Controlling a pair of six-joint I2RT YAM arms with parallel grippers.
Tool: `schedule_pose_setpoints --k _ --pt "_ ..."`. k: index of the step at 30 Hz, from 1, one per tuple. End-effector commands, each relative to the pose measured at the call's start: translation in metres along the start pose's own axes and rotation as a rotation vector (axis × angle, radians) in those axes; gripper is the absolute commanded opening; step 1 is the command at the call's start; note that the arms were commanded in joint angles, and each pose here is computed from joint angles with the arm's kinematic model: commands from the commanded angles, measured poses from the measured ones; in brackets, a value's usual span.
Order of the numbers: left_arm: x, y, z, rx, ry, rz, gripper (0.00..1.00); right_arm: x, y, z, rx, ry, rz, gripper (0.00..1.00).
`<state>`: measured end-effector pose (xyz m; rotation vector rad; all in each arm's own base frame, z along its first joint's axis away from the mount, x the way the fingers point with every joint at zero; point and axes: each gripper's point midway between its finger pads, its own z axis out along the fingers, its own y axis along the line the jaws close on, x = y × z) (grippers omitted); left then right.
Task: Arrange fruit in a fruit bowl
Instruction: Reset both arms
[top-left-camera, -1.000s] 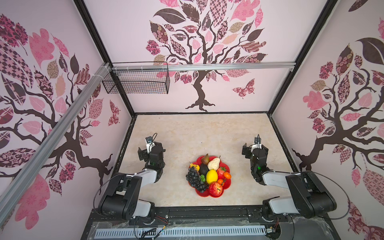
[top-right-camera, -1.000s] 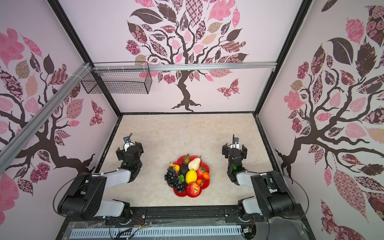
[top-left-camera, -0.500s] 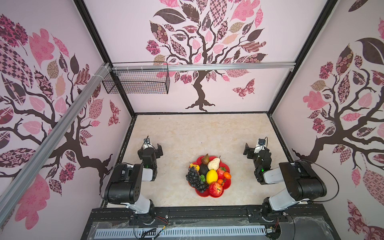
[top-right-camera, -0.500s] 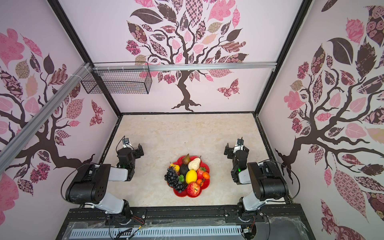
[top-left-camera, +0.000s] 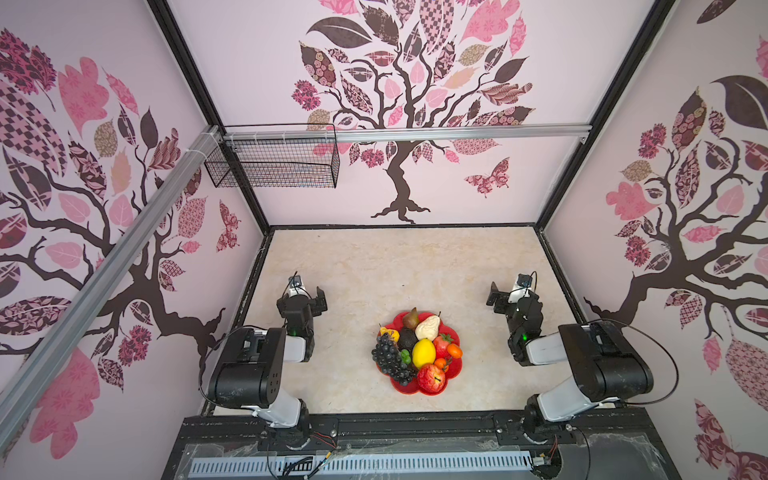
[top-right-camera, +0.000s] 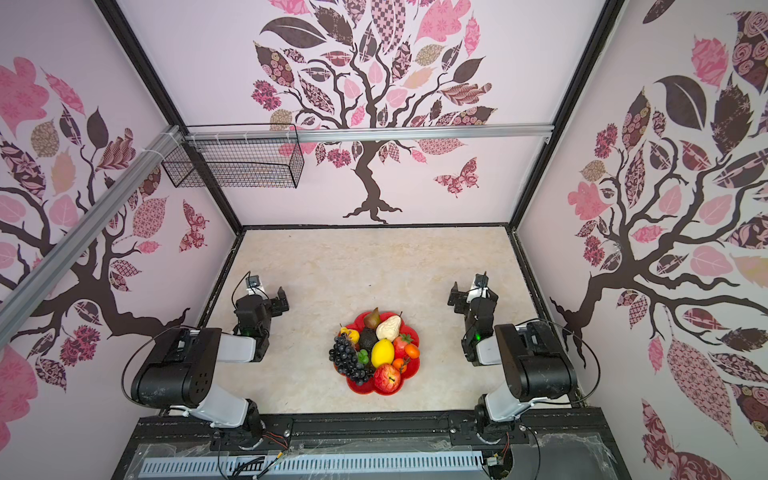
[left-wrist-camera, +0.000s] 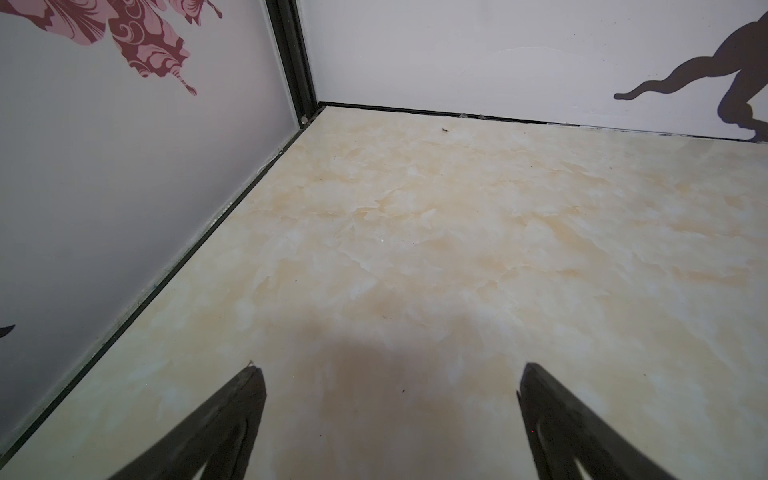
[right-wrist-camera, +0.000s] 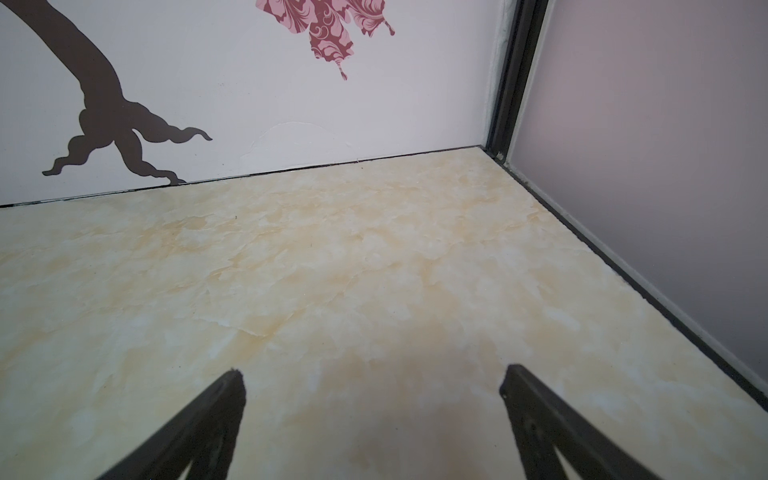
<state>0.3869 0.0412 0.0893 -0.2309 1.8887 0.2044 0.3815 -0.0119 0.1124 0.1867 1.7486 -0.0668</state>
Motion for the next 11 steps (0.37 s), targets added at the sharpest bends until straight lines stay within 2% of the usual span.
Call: schedule_pose_setpoints --k 1,11 --pt "-0.0159 -0.0007 0.0027 0.004 -0.04 -0.02 0.98 -0.0015 -0.0015 0.0025 0.011 -0.001 0.006 1.0" --pt "-0.0164 -0.0007 0.0025 0.004 -0.041 -0.021 0.98 -0.001 -0.0014 0.0028 0.011 0.003 0.005 1.0"
